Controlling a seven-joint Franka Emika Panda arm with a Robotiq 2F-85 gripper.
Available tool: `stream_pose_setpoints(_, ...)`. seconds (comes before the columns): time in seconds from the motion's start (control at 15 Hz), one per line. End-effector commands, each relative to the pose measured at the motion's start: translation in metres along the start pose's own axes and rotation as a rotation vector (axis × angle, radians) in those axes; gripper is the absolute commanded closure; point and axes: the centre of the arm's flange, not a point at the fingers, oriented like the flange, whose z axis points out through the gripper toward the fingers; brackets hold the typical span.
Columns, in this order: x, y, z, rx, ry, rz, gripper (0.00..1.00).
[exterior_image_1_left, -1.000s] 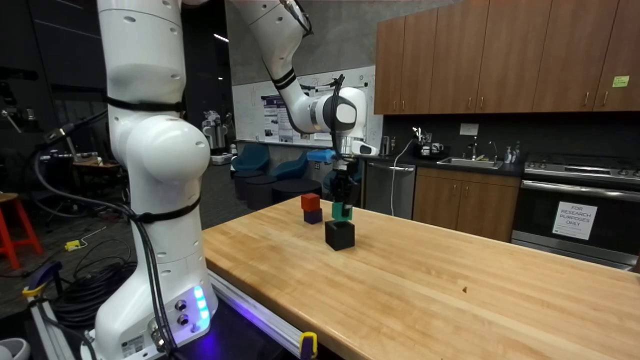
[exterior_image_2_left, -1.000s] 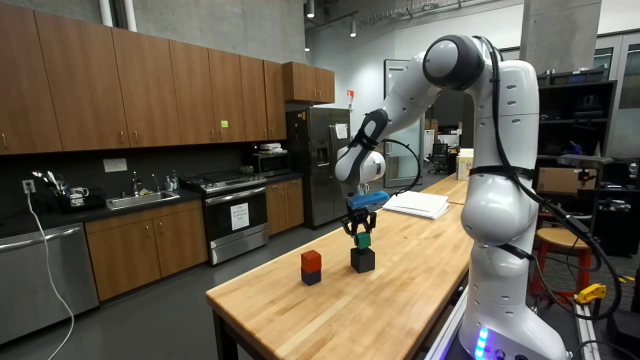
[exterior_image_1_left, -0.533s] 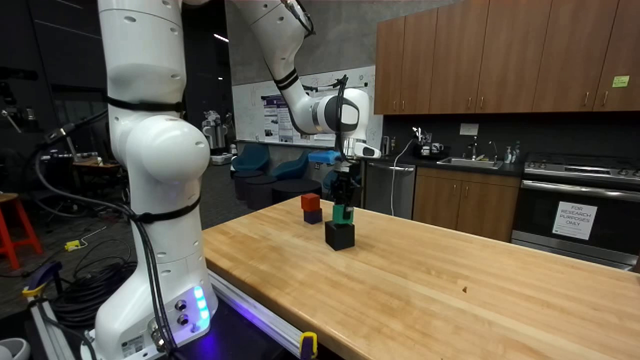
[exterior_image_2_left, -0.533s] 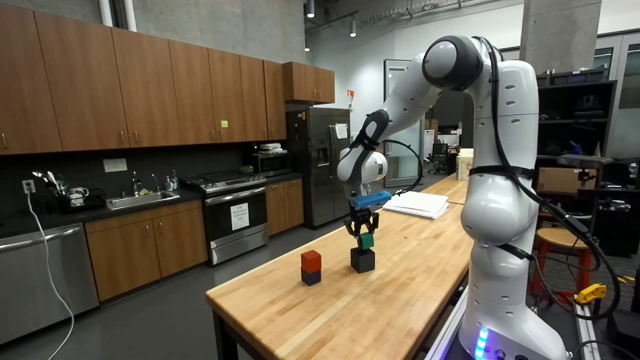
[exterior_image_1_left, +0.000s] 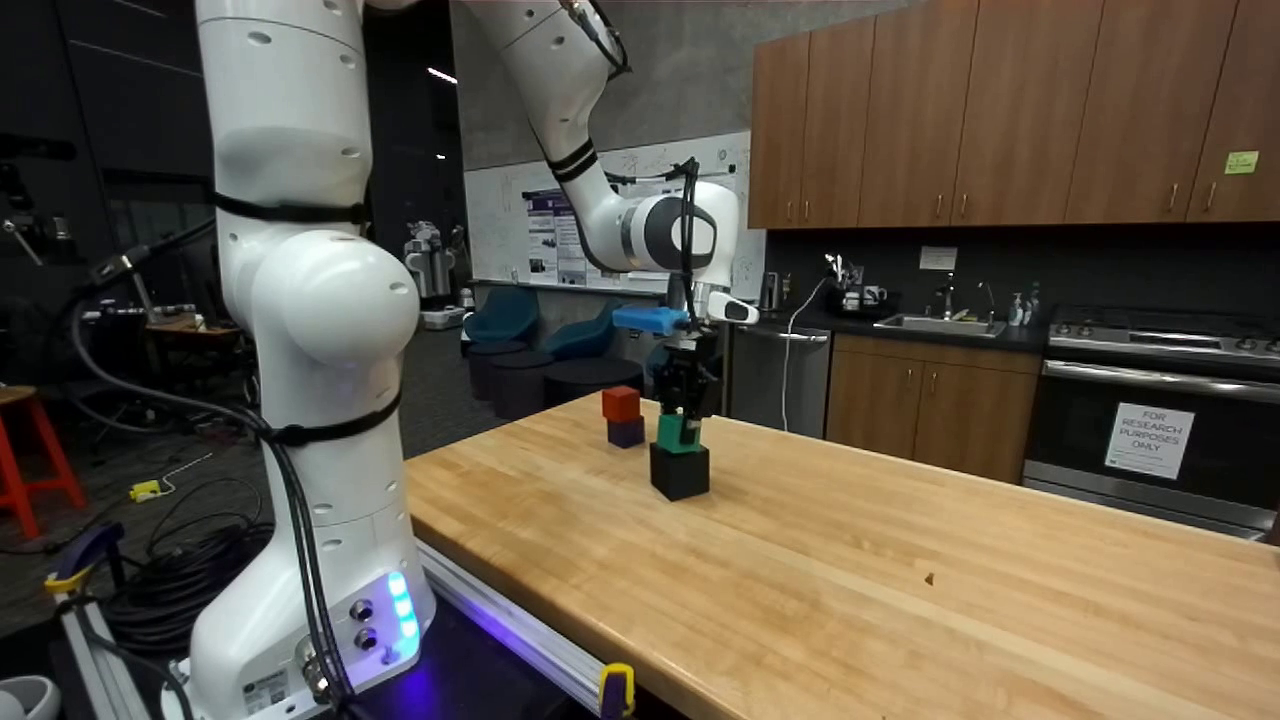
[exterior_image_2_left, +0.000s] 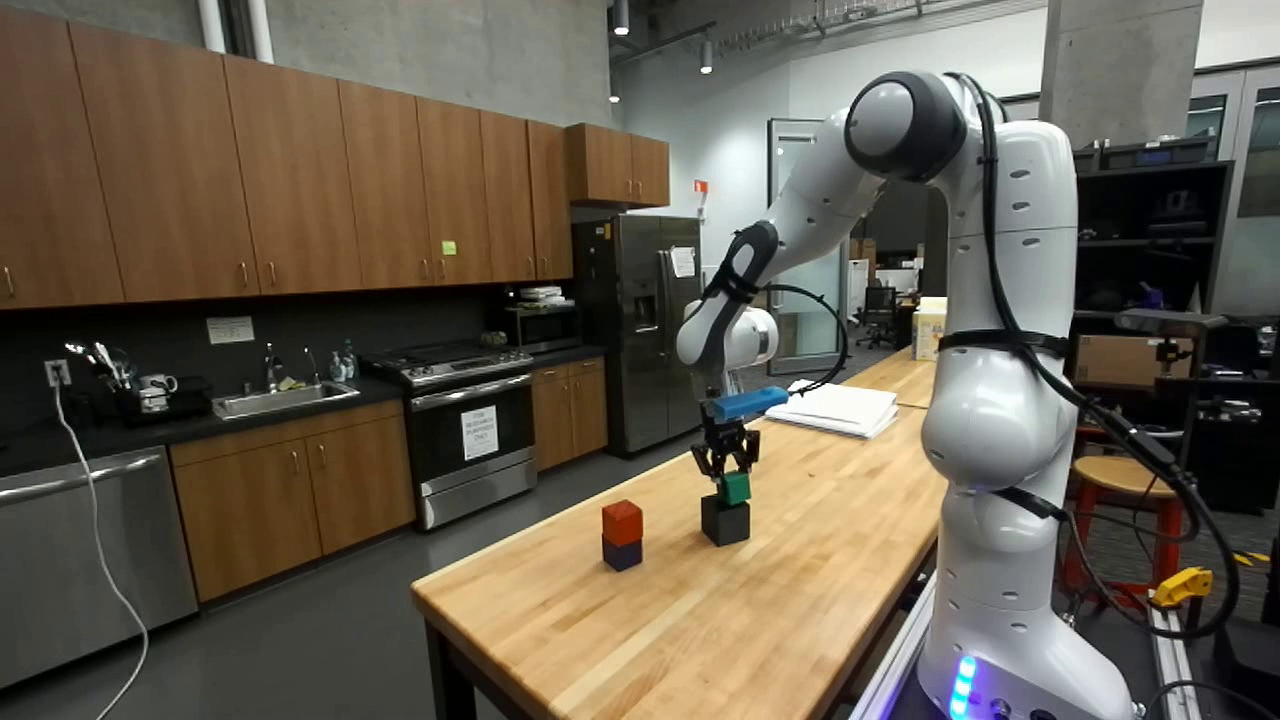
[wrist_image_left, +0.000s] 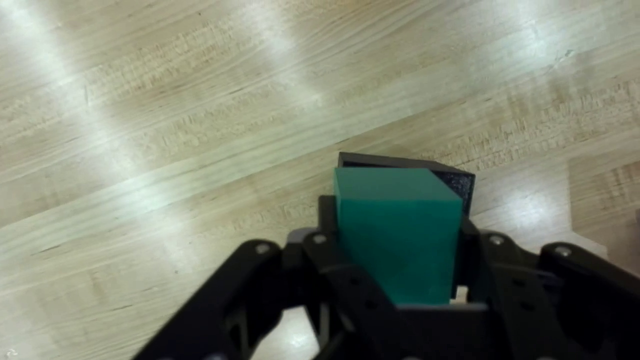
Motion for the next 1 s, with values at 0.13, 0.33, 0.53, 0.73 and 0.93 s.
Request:
stream_pose_setpoints(0.13,-0.0047,0.0019,-0.0004,0.04,0.013,-0.04,0.76)
stream_pose_setpoints(0.33,-0.004,0.0019,0.0025,0.052,0.012,-0.053,0.76)
stream_pose_setpoints(0.53,-0.0039,0.0,0.004,0.068,0.016,-0.065,0.76)
stream_pose_setpoints(0.73,-0.0034,-0.004,0.0045,0.068,0.024,-0.075,0.76)
stream_pose_setpoints(0.93,-0.0017,-0.0048,0.0069,0.058,0.039,-0.079,0.76)
